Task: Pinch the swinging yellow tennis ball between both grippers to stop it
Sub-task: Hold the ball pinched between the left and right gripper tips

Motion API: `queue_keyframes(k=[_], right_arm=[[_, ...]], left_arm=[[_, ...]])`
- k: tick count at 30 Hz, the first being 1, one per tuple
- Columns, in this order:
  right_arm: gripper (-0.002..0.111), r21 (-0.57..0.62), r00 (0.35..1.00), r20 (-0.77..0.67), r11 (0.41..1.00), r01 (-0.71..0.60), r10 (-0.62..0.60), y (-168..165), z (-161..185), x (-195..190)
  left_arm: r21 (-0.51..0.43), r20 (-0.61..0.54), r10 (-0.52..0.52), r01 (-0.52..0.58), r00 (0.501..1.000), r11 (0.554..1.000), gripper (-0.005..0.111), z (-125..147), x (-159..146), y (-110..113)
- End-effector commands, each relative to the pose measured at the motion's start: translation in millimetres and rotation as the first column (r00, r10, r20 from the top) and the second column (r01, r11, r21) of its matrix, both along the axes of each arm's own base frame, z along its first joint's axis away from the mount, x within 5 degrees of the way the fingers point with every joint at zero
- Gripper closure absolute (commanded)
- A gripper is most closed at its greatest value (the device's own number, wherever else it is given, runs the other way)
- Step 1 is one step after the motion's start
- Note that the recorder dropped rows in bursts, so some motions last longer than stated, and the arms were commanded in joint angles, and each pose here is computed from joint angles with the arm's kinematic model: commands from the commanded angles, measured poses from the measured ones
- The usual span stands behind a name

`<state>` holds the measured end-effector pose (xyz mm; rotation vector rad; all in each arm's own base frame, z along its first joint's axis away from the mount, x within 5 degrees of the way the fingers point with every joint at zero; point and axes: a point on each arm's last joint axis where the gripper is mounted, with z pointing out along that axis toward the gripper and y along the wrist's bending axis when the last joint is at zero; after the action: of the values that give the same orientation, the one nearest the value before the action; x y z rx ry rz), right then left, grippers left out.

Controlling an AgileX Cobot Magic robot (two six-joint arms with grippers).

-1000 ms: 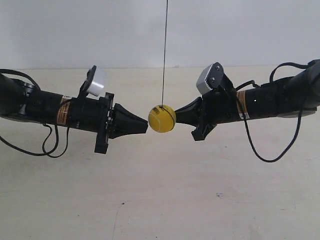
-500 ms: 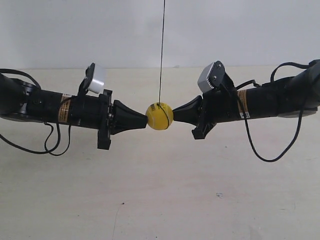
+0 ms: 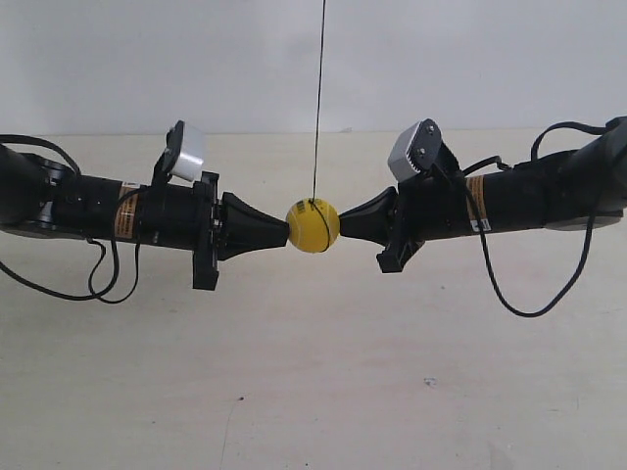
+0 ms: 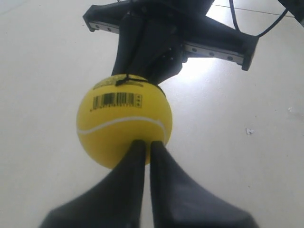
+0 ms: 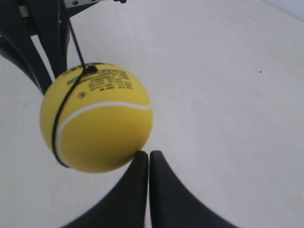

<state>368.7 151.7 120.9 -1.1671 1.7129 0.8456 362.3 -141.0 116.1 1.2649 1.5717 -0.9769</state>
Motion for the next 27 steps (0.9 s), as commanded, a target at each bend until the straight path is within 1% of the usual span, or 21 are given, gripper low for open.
queue_keyframes(k=[1,27], right_arm=[[0.108,0.039,0.999,0.01,0.998,-0.047,0.046,3.1,3.7,-3.0],[0.108,0.036,0.999,0.016,0.998,-0.047,0.046,3.0,3.6,-2.9]], left_arm=[[-0.006,0.012,0.015,-0.015,1.0,1.0,0.102,2.0,2.2,-1.9],[-0.006,0.012,0.015,-0.015,1.0,1.0,0.102,2.0,2.2,-1.9]])
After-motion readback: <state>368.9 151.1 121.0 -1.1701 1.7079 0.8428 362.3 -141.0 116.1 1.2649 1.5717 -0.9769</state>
